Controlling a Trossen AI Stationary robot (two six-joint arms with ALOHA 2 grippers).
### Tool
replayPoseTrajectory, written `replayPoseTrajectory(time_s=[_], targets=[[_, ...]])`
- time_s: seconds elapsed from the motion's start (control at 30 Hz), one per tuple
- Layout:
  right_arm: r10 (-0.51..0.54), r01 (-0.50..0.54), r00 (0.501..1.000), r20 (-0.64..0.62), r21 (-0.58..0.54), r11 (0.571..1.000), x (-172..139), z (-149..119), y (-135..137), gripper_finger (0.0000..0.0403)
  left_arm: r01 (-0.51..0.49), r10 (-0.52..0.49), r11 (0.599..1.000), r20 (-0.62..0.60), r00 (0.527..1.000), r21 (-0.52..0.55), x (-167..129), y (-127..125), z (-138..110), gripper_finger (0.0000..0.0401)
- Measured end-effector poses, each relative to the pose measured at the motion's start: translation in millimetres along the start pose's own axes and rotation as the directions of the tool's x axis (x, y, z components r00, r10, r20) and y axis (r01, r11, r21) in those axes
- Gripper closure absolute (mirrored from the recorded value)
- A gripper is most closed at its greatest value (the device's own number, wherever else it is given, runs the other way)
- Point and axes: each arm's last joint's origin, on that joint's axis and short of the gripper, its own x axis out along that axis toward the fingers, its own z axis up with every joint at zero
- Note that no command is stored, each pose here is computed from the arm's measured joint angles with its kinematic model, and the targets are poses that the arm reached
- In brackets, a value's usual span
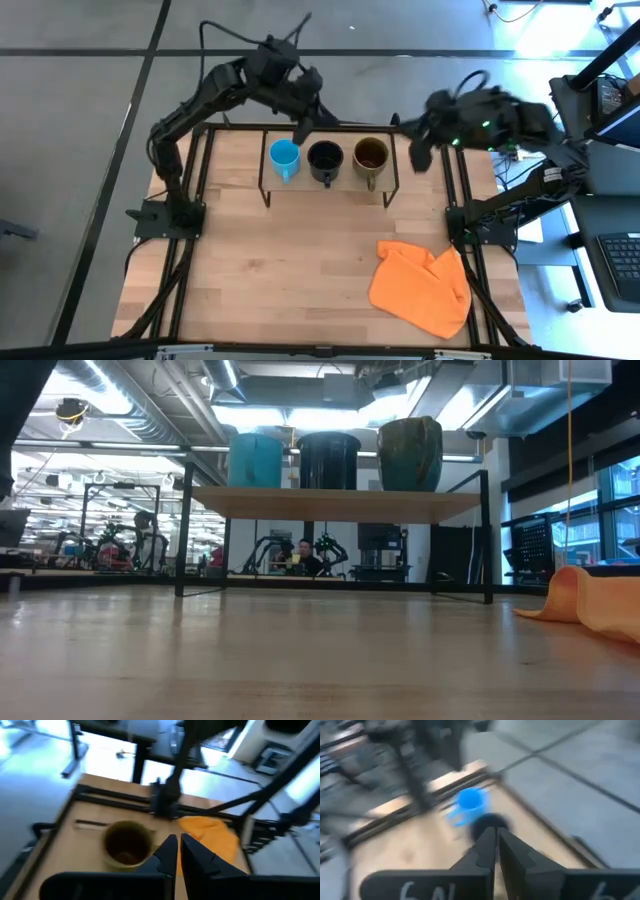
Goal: Stack small to large cups/mugs on shelf
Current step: Return to Home Position
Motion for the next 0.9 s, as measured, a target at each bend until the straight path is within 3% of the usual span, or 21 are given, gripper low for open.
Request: replayPoseTrajectory(time_s=[0.13, 0.23, 0.3, 0.47, 0.6, 0.73, 0.8, 0.9], targets=[[0.244, -0.244, 0.970, -0.010, -0.085, 0.966, 31, -8, 15, 0.0380, 0.044, -0.045, 0.998, -0.019, 0.999, -0.033, 12, -22, -3, 0.0385], [0.431, -0.423, 0.902, 0.035, -0.137, 0.896, 53, -10, 18, 0.0380, 0.027, -0.027, 0.998, -0.006, 1.000, -0.053, 23, -34, -4, 0.0385], [0.499, -0.492, 0.866, 0.027, -0.131, 0.861, 64, -16, 13, 0.0380, 0.011, -0.011, 0.997, 0.001, 1.000, -0.081, 26, -43, -5, 0.0385], [0.550, -0.547, 0.835, 0.019, -0.080, 0.833, 73, -37, -11, 0.0380, -0.002, 0.014, 0.998, 0.186, 0.983, -0.065, 1, -74, 11, 0.0385], [0.588, -0.578, 0.794, 0.155, -0.107, 0.809, 52, -45, -30, 0.0380, -0.161, 0.172, 0.985, 0.232, 0.957, -0.066, -15, -96, 8, 0.0385], [0.557, -0.536, 0.775, 0.300, -0.156, 0.830, 27, -55, -49, 0.0380, -0.272, 0.288, 0.958, 0.275, 0.917, -0.096, -1, -108, -9, 0.0385], [0.533, -0.508, 0.771, 0.348, -0.167, 0.845, 16, -60, -58, 0.0380, -0.238, 0.256, 0.967, 0.325, 0.910, -0.096, 15, -108, -22, 0.0385], [0.496, -0.474, 0.775, 0.392, -0.158, 0.866, 6, -67, -68, 0.0380, -0.069, 0.101, 0.994, 0.454, 0.885, -0.087, 27, -96, -34, 0.0385]])
